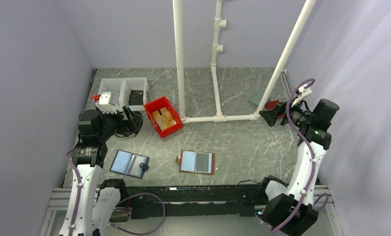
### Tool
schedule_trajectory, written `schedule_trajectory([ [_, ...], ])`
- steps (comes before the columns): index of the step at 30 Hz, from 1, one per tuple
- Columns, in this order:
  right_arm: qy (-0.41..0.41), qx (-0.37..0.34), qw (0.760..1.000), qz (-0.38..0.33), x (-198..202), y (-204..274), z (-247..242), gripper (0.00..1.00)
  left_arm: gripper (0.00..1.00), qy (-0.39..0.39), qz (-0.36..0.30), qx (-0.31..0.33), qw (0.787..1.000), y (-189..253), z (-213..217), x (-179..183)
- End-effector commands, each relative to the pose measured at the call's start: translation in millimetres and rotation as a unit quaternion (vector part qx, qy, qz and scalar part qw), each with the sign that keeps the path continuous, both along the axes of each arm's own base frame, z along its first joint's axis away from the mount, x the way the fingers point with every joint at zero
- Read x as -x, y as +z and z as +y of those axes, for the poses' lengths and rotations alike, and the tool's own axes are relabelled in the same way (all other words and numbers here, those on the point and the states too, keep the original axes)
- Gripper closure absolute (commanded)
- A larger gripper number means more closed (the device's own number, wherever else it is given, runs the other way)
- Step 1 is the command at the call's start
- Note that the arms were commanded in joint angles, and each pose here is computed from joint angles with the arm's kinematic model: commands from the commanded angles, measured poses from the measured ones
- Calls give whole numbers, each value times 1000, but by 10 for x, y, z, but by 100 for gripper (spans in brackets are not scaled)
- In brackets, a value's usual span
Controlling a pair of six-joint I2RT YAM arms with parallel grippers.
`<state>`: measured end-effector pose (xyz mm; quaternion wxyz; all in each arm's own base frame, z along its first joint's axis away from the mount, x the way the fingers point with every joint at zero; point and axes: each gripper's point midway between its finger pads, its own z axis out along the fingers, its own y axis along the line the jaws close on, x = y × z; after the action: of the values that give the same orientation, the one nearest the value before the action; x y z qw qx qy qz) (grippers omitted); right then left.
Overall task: Take the credit cards out of the card holder
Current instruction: Reset both arms
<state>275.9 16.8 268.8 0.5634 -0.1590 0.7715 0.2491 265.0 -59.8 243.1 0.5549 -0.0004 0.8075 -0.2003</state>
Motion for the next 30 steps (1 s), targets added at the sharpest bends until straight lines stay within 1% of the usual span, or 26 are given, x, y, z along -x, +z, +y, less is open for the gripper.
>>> schedule_trajectory([
  [1, 6, -25, 999, -43, 60, 438, 46, 0, 1, 3, -5, -8, 1000, 10, 17, -4],
  [3, 22, -27, 998, -51, 77, 503, 75, 0, 0, 2, -4, -7, 1000, 6, 15, -6],
  [6, 18, -43, 998, -52, 46, 614, 70, 0, 1, 2, -3, -7, 1000, 0, 15, -7],
  [11, -18, -84, 996, -36, -23, 796, 19, 0, 1, 3, 2, -7, 1000, -25, 16, -11],
  [14, -30, -84, 995, -39, -25, 903, 4, 0, 1, 0, 6, -4, 1000, -46, 3, -20],
  [19, -81, -91, 992, -44, -71, 1089, -99, 0, 1, 2, 7, -5, 1000, -49, 12, -20],
  [21, -74, -95, 992, -46, -44, 1144, -67, 0, 1, 3, 6, -6, 1000, -45, 16, -18],
  [26, -22, -115, 992, -43, 45, 1052, 90, 0, 1, 3, 5, -5, 1000, -37, 13, -15],
  [30, -32, -111, 993, -38, 33, 932, 65, 0, 1, -9, 7, 17, 1000, 13, -64, -30],
])
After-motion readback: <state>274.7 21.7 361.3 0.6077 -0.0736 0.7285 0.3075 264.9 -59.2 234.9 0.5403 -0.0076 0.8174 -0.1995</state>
